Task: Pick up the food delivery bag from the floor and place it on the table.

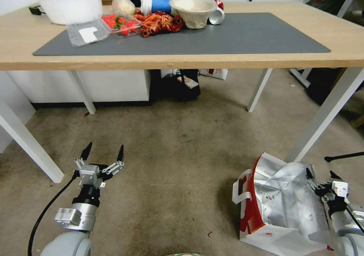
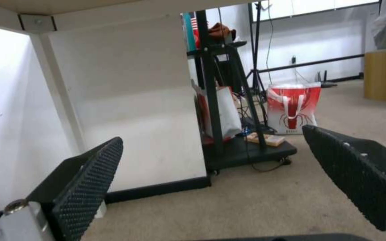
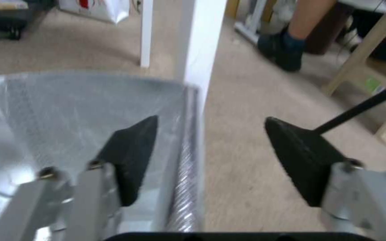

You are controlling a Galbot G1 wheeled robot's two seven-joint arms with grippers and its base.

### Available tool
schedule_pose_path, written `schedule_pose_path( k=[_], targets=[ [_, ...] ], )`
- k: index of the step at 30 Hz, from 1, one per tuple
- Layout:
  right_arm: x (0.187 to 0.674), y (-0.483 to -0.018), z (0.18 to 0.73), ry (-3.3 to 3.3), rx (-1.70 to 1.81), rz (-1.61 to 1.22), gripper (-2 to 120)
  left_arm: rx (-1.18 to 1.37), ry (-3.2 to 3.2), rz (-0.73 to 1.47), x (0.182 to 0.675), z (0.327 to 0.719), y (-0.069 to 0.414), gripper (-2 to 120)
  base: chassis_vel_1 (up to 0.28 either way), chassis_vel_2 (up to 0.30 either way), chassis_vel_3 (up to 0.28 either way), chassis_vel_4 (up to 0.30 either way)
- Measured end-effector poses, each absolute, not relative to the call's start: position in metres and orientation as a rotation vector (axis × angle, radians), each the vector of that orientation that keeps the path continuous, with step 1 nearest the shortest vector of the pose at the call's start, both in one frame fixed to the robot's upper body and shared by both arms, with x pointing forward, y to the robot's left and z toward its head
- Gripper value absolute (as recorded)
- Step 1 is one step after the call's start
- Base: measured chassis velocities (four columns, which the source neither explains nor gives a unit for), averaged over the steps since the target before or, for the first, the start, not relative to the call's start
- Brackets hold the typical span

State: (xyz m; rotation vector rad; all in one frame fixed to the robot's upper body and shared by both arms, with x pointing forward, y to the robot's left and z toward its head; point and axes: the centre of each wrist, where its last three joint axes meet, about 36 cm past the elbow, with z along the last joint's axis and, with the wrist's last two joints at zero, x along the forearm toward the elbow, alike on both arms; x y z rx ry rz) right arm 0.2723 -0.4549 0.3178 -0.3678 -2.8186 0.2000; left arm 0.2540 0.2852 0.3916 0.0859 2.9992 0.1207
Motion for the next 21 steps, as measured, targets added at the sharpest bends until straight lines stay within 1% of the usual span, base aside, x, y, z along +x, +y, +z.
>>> schedule_pose_path(
  k=[1,3,4,5,6,7,9,10,11,13,14,15,16,21],
  targets=[
    [0.2733,-0.4533,0.3168,-2.811,-0.364,0.187,54,0.085,2.999,0.121,0.254,0.3914,0.2852,100,0.0,0.0,0.0,0.0],
    [0.2738,-0.4524,0.3162,-2.807,-0.361,0.18,52,0.085,2.998,0.122,0.254,0.3914,0.2852,100,0.0,0.0,0.0,0.0],
    [0.2749,-0.4505,0.3145,-2.799,-0.356,0.166,45,0.085,2.997,0.123,0.2539,0.3913,0.2851,100,0.0,0.0,0.0,0.0],
    [0.2756,-0.4492,0.3136,-2.796,-0.353,0.156,41,0.085,2.997,0.124,0.2539,0.3913,0.2851,100,0.0,0.0,0.0,0.0],
    [0.2759,-0.4488,0.3132,-2.795,-0.353,0.153,37,0.085,2.997,0.124,0.2539,0.3913,0.2851,100,0.0,0.0,0.0,0.0],
    [0.2759,-0.4488,0.3132,-2.795,-0.353,0.153,37,0.085,2.997,0.124,0.2539,0.3913,0.2851,100,0.0,0.0,0.0,0.0],
    [0.2762,-0.4476,0.3124,-2.794,-0.352,0.146,25,0.084,2.996,0.125,0.2539,0.3913,0.2851,100,0.0,0.0,0.0,0.0],
    [0.2762,-0.4476,0.3124,-2.794,-0.352,0.146,25,0.084,2.996,0.125,0.2539,0.3913,0.2851,100,0.0,0.0,0.0,0.0],
    [0.2757,-0.4475,0.3122,-2.793,-0.354,0.145,19,0.084,2.995,0.124,0.2539,0.3913,0.285,100,0.0,0.0,0.0,0.0],
    [0.2748,-0.4476,0.3118,-2.794,-0.355,0.144,11,0.085,2.995,0.124,0.2538,0.3913,0.2848,100,0.0,0.0,0.0,0.0],
    [0.2748,-0.4476,0.3118,-2.794,-0.355,0.144,11,0.085,2.995,0.124,0.2538,0.3913,0.2848,100,0.0,0.0,0.0,0.0],
    [0.2743,-0.4479,0.3118,-2.796,-0.356,0.144,5,0.086,2.994,0.125,0.2539,0.3914,0.2847,100,0.0,0.0,0.0,0.0],
    [0.274,-0.448,0.3118,-2.797,-0.357,0.145,2,0.086,2.994,0.125,0.2539,0.3915,0.2847,100,0.0,0.0,0.0,0.0],
    [0.2727,-0.4485,0.3116,-2.803,-0.362,0.144,0,0.086,2.994,0.125,0.2537,0.3914,0.2847,100,0.0,0.0,0.0,0.0]
  ],
)
